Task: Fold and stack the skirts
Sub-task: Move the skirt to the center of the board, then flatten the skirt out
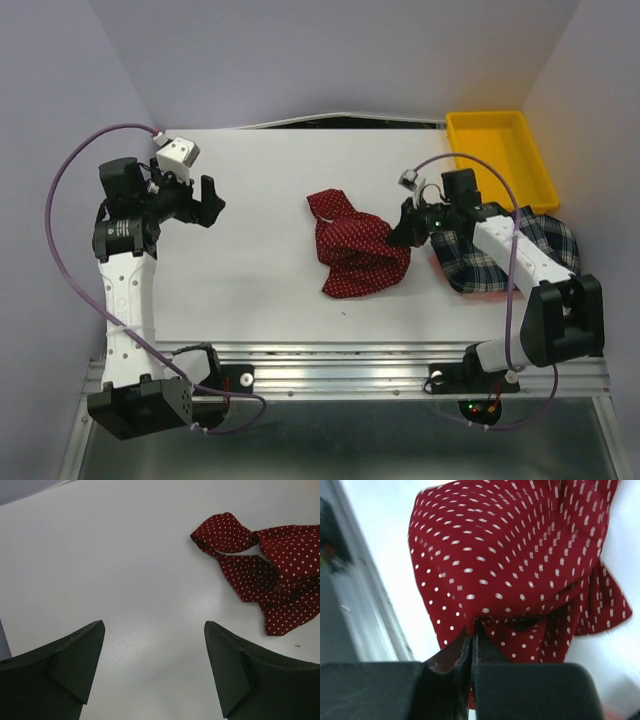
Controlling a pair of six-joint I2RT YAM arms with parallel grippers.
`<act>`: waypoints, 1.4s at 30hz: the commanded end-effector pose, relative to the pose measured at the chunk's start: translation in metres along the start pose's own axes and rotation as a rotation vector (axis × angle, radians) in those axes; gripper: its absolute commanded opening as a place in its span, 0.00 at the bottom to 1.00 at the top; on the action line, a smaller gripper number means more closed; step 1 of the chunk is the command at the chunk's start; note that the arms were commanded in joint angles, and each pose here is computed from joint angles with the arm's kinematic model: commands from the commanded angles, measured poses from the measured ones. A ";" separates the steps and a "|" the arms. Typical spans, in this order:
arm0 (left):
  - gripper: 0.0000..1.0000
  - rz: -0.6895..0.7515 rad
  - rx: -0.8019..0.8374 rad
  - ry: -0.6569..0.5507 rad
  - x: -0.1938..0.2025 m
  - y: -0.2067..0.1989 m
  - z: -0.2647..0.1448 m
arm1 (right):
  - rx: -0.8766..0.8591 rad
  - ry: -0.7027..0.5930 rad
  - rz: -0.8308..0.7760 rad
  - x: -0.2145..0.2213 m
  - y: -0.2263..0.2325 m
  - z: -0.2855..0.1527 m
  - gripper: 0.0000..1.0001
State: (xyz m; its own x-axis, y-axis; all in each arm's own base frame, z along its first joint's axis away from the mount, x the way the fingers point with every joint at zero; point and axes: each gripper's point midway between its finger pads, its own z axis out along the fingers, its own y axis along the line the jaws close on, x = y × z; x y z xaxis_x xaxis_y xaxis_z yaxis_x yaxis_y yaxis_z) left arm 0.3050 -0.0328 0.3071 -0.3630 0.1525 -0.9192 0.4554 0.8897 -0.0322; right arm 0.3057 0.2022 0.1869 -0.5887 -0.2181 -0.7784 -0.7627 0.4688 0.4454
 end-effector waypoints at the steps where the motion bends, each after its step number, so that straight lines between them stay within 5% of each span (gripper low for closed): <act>1: 0.90 0.083 0.034 0.131 0.036 -0.003 0.011 | 0.096 0.185 -0.295 0.086 -0.023 -0.015 0.01; 4: 0.87 0.114 0.053 0.189 0.062 -0.005 0.026 | 0.272 0.352 -0.374 0.128 -0.071 -0.026 0.01; 7: 0.85 0.149 0.074 0.219 0.078 -0.013 0.046 | 0.369 0.362 -0.315 0.122 -0.101 -0.038 0.18; 9: 0.84 0.182 0.092 0.214 0.078 -0.025 0.061 | 0.433 0.358 -0.275 0.101 -0.121 -0.046 0.52; 10: 0.84 0.179 0.102 0.226 0.080 -0.028 0.067 | 0.430 0.356 -0.274 0.091 -0.121 -0.047 0.78; 13: 0.83 0.134 0.148 0.228 0.069 -0.037 0.081 | 0.448 0.318 -0.284 0.048 -0.115 -0.059 0.92; 18: 0.82 0.056 0.260 0.193 0.049 -0.054 0.094 | 0.424 0.225 -0.406 -0.016 -0.073 -0.072 0.84; 20: 0.79 0.042 0.299 0.189 0.053 -0.059 0.104 | 0.340 0.207 -0.504 -0.028 -0.032 -0.059 0.67; 23: 0.74 -0.024 0.318 0.206 0.061 -0.060 0.124 | 0.291 0.263 -0.605 -0.012 0.008 -0.038 0.55; 28: 0.73 -0.197 0.335 0.207 0.048 -0.058 0.156 | 0.232 0.404 -0.854 0.056 0.038 0.005 0.54; 34: 0.74 -0.236 0.309 0.204 0.043 -0.048 0.176 | 0.237 0.386 -1.142 0.090 0.043 0.025 0.53; 42: 0.75 -0.238 0.286 0.224 0.048 -0.045 0.178 | 0.250 0.384 -1.248 0.123 0.028 0.036 0.49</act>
State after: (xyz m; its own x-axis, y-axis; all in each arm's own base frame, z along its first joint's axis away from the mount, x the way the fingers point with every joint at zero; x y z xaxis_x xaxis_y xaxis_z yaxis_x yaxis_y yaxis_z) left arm 0.4038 -0.1398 0.1740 -0.6818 0.0864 -0.7264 0.5145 0.7625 -0.3922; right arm 0.1991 0.2027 0.0679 0.3141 -0.8609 -0.4003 -0.8846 -0.1123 -0.4526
